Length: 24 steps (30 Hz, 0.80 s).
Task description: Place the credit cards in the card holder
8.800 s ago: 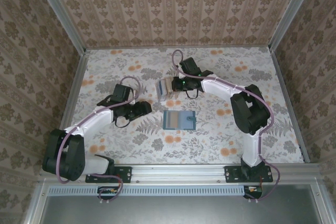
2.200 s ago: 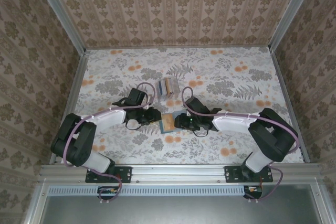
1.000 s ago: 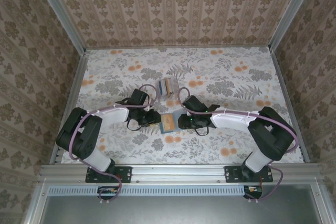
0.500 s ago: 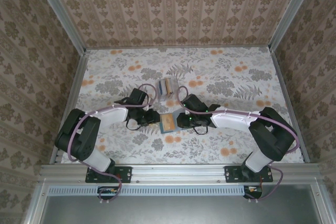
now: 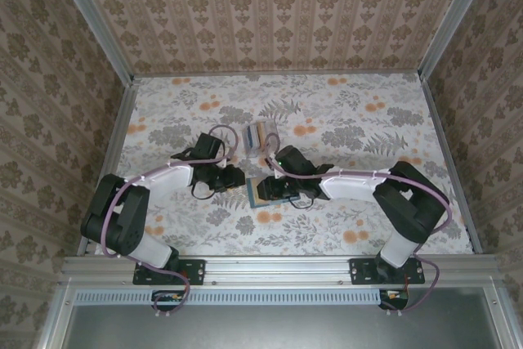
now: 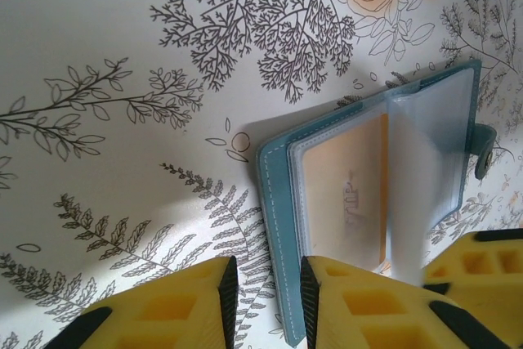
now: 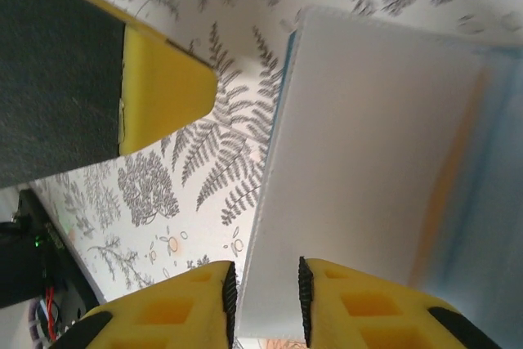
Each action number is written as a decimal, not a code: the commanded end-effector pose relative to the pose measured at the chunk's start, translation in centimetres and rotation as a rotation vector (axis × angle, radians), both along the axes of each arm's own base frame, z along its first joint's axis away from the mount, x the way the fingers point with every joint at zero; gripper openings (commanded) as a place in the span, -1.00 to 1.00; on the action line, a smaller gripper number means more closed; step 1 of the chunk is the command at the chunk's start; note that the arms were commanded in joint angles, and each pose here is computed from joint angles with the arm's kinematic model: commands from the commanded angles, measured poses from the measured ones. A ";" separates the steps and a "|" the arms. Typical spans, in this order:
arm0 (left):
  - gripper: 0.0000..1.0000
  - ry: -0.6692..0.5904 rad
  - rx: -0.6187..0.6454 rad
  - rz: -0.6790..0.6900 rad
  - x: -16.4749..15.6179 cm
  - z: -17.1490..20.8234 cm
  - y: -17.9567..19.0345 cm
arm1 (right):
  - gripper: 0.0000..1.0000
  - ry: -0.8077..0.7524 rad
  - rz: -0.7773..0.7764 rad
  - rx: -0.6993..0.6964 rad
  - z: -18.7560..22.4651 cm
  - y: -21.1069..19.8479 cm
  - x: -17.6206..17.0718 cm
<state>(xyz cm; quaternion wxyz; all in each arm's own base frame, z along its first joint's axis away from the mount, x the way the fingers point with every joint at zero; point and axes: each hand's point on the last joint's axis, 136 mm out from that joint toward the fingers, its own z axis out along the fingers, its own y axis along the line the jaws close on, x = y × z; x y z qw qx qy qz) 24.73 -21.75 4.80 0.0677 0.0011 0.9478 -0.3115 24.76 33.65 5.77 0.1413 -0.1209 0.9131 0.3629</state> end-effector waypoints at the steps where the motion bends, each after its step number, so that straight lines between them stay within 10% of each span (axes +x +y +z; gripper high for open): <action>1: -0.40 -0.010 -0.026 -0.015 0.4 0.8 -0.3 | -0.37 0.018 0.032 0.070 0.8 1.7 0.0; 9: -0.38 -0.010 -0.032 -0.015 0.5 0.9 -0.4 | -0.15 -0.027 -0.026 0.240 4.1 1.8 2.3; 24: -0.22 -0.058 -0.027 -0.003 0.9 1.9 -0.4 | -0.17 -0.040 -0.165 0.065 1.6 -1.1 4.9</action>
